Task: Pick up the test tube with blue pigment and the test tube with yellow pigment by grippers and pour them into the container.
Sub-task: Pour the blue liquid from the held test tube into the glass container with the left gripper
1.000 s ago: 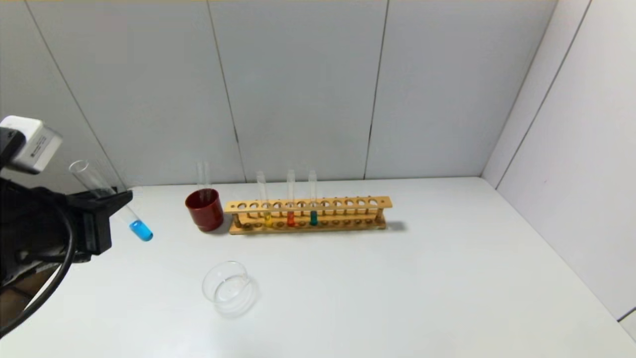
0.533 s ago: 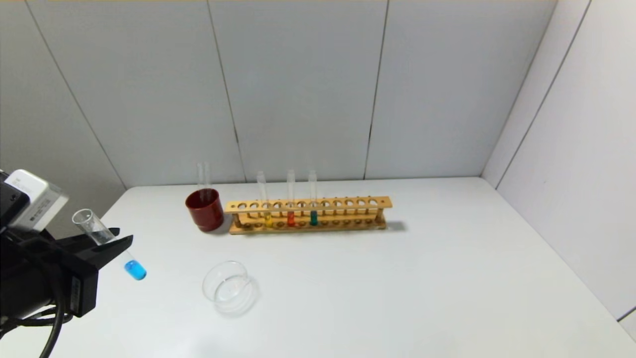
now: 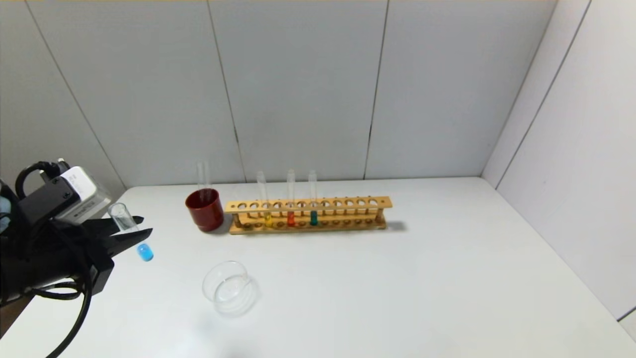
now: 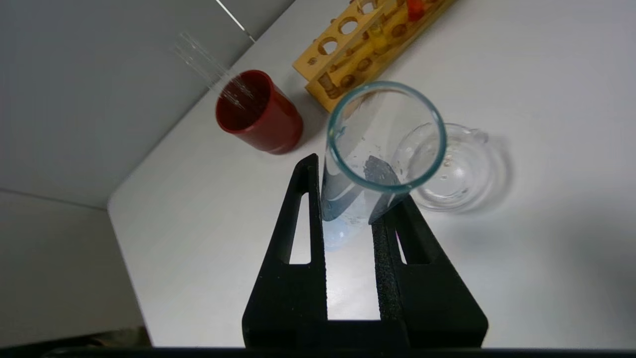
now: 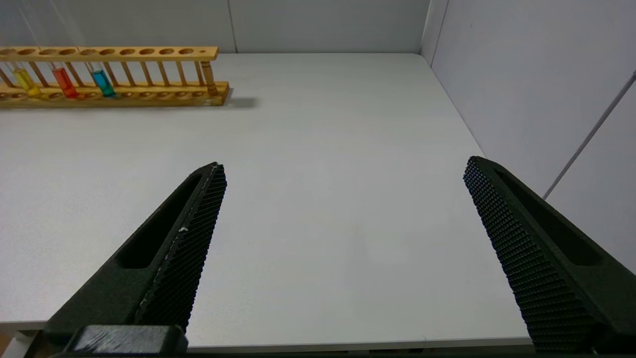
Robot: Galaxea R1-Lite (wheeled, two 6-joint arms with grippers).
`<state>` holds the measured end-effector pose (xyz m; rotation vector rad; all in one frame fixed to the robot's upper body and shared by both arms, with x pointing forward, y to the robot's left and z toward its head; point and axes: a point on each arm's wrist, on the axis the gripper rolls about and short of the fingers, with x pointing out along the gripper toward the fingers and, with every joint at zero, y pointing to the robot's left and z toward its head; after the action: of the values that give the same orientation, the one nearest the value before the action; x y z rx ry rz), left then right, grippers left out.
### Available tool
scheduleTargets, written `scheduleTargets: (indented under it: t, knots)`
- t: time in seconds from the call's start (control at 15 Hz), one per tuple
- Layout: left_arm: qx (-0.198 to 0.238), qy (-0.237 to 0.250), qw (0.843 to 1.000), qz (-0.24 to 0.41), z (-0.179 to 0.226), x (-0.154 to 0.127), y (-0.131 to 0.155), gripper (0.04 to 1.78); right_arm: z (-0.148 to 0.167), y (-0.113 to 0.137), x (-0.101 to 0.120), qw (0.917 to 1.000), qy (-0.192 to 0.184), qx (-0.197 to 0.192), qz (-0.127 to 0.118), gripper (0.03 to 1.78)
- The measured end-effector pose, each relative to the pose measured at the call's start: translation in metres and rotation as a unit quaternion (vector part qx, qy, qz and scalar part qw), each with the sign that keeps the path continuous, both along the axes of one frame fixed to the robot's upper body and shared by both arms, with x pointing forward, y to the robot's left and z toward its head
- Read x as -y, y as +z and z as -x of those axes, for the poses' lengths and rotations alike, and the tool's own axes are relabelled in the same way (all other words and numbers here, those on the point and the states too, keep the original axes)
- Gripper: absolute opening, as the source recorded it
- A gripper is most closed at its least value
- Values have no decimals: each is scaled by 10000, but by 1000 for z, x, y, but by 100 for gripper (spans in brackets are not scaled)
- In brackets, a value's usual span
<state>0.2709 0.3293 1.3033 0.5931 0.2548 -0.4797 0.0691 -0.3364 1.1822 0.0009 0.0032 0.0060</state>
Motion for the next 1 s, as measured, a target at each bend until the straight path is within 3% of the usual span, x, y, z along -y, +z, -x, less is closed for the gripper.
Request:
scheduleTargets:
  t: [0.33,0.53,0.8,1.0]
  knots:
    - [303,-665,9887,-1310,-25,-8,-2,32,0,0,0,10000,-2,0,-2,175]
    - [207,-1090,9743,-1962,-29,-7,2,32,0,0,0,10000,-2,0,-2,175]
    - [59,-1254,9710,-2033,-31,-5,1,32,0,0,0,10000,-4,0,0,175]
    - [264,-1246,9684,-2146,-33,-5,-3,32,0,0,0,10000,-2,0,0,175]
